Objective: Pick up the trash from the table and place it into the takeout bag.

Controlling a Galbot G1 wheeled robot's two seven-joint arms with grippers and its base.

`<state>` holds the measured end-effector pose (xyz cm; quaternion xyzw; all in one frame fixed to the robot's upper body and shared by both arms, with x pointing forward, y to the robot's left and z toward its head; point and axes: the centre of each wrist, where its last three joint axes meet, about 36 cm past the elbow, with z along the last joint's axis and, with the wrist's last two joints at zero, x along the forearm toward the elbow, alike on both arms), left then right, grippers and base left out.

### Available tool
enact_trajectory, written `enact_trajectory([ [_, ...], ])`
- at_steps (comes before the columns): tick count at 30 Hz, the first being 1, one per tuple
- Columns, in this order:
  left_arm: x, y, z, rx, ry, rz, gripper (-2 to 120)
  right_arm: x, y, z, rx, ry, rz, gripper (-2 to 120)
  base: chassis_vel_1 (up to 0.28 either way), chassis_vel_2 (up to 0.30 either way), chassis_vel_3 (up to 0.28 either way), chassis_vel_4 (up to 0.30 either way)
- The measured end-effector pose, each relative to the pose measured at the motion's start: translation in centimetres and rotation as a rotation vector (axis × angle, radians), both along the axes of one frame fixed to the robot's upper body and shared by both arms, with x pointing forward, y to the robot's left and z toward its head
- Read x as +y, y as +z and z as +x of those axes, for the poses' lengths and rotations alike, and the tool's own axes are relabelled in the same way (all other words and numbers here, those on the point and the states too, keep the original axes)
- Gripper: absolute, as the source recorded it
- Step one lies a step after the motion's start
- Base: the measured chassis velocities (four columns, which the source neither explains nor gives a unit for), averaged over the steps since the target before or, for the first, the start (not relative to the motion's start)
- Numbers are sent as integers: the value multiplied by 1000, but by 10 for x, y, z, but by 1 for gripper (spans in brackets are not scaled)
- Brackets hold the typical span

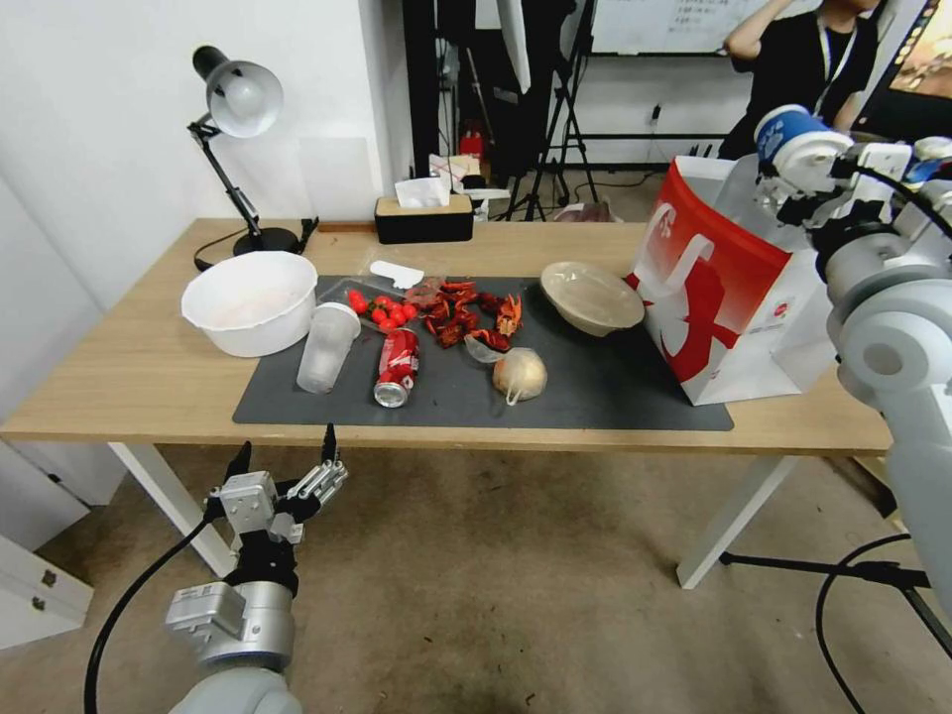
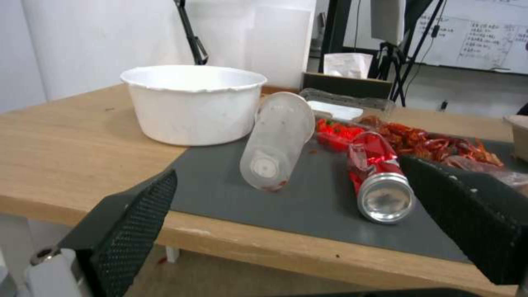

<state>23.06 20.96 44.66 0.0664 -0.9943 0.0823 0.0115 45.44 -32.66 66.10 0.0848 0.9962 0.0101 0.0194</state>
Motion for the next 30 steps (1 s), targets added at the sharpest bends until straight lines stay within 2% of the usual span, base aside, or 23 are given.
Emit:
enact_trajectory([
  [1,0,1,0,-3,1,0,100,0,-1,1,-2,-3,0,88,0,0,0,0],
  [3,1,2,-1,-4,2,1,100,0,-2,1,-1,-4,-1,89,0,0,0,0],
  [4,1,2,-1,-5,2,4,100,0,-3,1,-1,-5,-1,96,0,0,0,0],
  [5,2,2,-1,-6,3,6,100,1,-4,1,0,-5,-2,99,0,0,0,0],
  [12,2,2,-1,-6,4,6,100,1,-9,1,-1,6,-11,100,0,0,0,0],
  [16,1,1,0,-6,2,5,100,2,-11,-2,-34,55,-3,100,0,0,0,0],
  [20,1,0,0,-7,2,4,100,5,-16,-8,-83,136,11,100,0,0,0,0],
  [23,1,-1,1,-7,0,3,100,13,-24,-19,-124,257,19,100,0,0,0,0],
  [28,1,-2,1,-7,-1,4,100,19,-40,-32,-126,369,22,100,0,0,0,0],
  [30,2,-2,1,-9,-3,6,100,23,-57,-44,-120,430,6,100,0,0,0,0],
])
